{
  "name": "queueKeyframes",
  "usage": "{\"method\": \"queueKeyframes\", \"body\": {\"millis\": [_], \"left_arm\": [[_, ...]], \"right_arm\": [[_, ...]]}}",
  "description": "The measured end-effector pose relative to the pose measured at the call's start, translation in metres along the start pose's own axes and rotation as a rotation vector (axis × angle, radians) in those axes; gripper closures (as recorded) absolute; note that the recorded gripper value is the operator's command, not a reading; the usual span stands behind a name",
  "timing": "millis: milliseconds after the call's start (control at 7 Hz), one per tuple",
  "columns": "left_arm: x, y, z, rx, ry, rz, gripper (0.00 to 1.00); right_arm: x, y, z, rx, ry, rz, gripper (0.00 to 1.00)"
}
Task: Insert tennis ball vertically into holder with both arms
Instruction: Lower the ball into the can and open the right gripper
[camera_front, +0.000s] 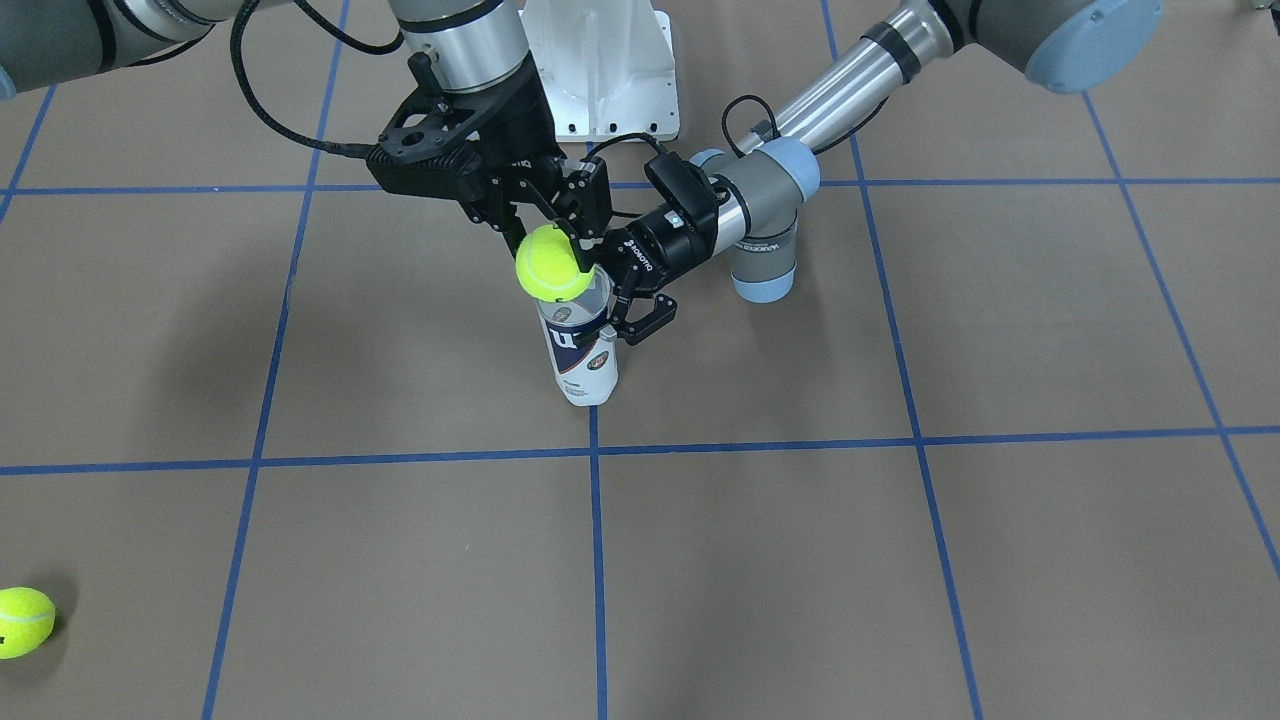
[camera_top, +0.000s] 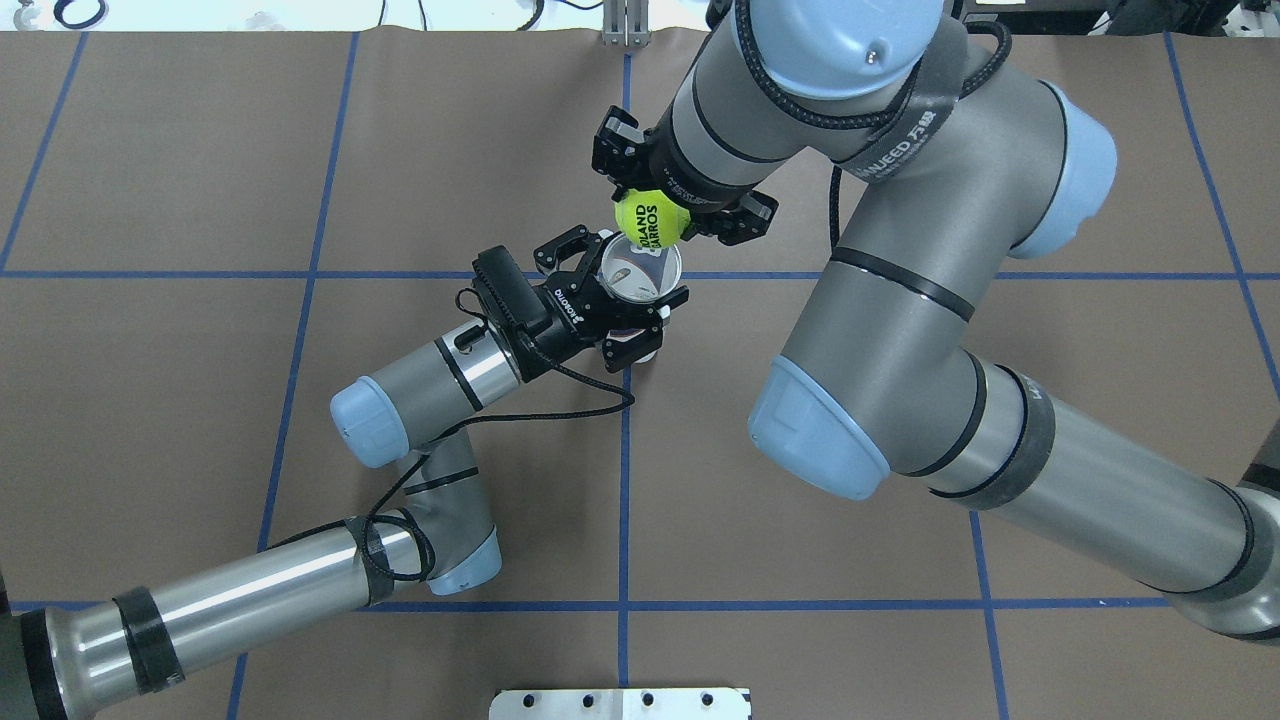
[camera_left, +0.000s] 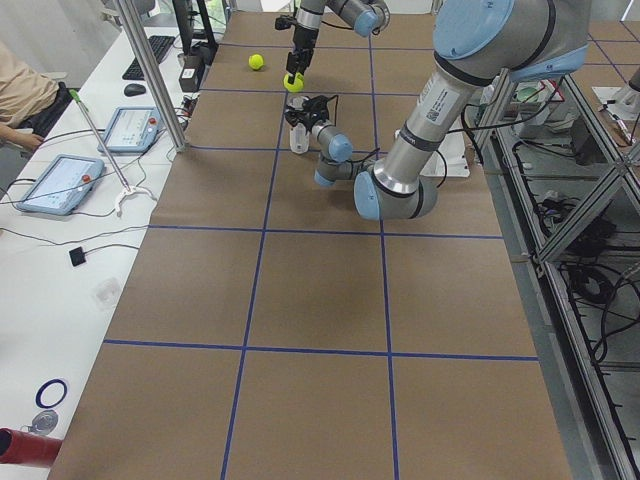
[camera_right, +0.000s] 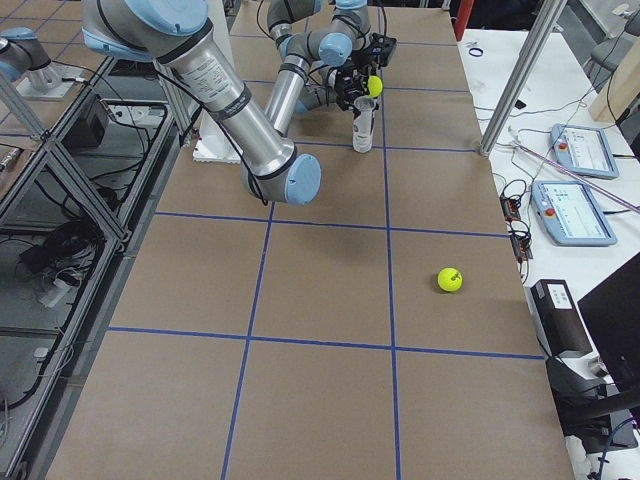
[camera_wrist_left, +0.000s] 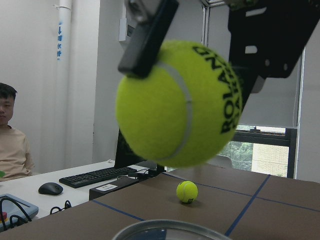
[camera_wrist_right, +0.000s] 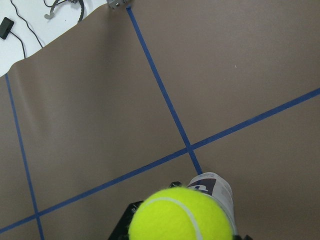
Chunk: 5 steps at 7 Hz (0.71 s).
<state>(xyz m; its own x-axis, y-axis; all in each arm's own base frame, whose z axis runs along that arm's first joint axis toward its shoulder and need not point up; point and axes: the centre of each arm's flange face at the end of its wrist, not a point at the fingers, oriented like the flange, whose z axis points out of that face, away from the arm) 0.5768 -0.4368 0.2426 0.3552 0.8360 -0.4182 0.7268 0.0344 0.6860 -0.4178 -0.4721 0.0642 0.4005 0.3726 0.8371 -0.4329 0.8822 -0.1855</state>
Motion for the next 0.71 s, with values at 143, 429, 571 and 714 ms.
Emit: {"method": "queueKeyframes", "body": {"millis": [143, 429, 571, 714], "left_arm": [[-0.001, -0.001, 0.000, 0.001, -0.001, 0.001, 0.11], [-0.004, -0.003, 0.001, 0.004, -0.004, 0.004, 0.10], [-0.004, -0.003, 0.001, 0.004, -0.005, 0.004, 0.10], [-0.005, -0.003, 0.001, 0.004, -0.005, 0.005, 0.09]], "right_arm": [[0.000, 0.002, 0.003, 0.000, 0.004, -0.003, 0.49], [0.000, 0.007, 0.008, -0.005, 0.010, -0.010, 0.40], [0.000, 0.011, 0.010, -0.008, 0.012, -0.013, 0.33], [0.000, 0.013, 0.011, -0.010, 0.013, -0.015, 0.33]]}}
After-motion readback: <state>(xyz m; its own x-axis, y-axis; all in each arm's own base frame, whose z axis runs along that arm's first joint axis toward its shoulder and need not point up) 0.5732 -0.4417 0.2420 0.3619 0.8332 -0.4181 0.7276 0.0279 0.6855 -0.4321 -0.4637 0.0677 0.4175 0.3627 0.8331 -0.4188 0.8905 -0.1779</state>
